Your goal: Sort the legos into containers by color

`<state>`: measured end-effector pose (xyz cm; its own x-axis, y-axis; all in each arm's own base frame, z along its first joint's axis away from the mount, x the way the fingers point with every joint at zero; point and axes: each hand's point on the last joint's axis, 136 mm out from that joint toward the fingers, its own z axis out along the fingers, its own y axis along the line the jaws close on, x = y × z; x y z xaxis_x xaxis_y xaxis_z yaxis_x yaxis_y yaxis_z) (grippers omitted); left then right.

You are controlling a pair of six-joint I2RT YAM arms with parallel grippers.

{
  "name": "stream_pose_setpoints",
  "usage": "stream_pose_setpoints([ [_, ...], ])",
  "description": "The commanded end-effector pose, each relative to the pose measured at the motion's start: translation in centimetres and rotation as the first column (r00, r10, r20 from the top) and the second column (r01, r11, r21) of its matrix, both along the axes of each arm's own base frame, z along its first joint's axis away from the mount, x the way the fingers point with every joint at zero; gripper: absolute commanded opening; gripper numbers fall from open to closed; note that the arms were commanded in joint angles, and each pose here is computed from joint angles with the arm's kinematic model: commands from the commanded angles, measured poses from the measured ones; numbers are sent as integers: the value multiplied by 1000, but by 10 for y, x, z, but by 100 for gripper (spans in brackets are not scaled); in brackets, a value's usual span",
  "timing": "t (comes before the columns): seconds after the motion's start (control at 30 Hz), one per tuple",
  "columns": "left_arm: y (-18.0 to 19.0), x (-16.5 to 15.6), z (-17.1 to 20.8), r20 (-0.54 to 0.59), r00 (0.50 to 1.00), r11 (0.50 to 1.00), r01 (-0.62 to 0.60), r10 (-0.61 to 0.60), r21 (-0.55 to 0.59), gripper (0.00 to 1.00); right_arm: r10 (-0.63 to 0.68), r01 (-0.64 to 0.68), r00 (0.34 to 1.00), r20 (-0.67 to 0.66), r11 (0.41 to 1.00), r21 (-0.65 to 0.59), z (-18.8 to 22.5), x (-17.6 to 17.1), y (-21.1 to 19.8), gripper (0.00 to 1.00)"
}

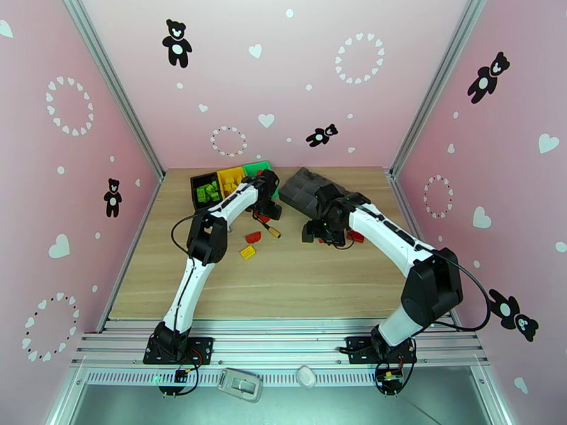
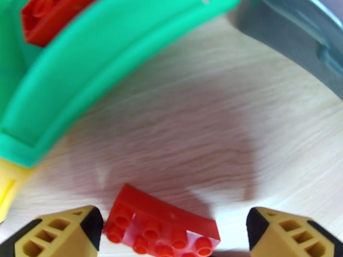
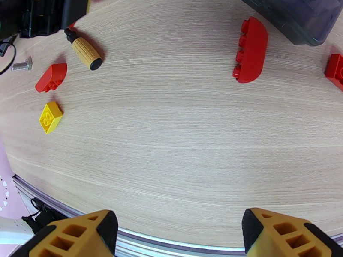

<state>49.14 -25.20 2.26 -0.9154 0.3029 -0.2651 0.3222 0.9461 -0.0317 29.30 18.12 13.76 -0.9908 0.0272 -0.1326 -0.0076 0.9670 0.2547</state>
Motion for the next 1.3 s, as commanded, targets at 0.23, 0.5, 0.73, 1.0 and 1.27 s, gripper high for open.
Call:
stream_pose_setpoints([
  [0.23,-13,-17,-8,-32,999,999,32,-32,-4,89,9,-9,1000,-5,1000,2,5,-1,0,81],
  [0.5,-11,-19,-4,-19,1000,999,24,-23,37,80,13,-13,1000,1,1000,1,5,-4,-2,81],
  [0.73,-16,-25,-1,-17,999,998,41,-40,54,73,12,-12,1000,9,1000,4,6,-4,-3,81],
  [1.0,-21,-22,23,23,1000,1000,4,-4,22,61,5,-6,1000,14,1000,9,5,-7,-6,81],
  [1.27,-20,3,73,112,988,991,-100,109,-86,61,-4,3,1000,24,1000,25,4,-4,-4,81],
])
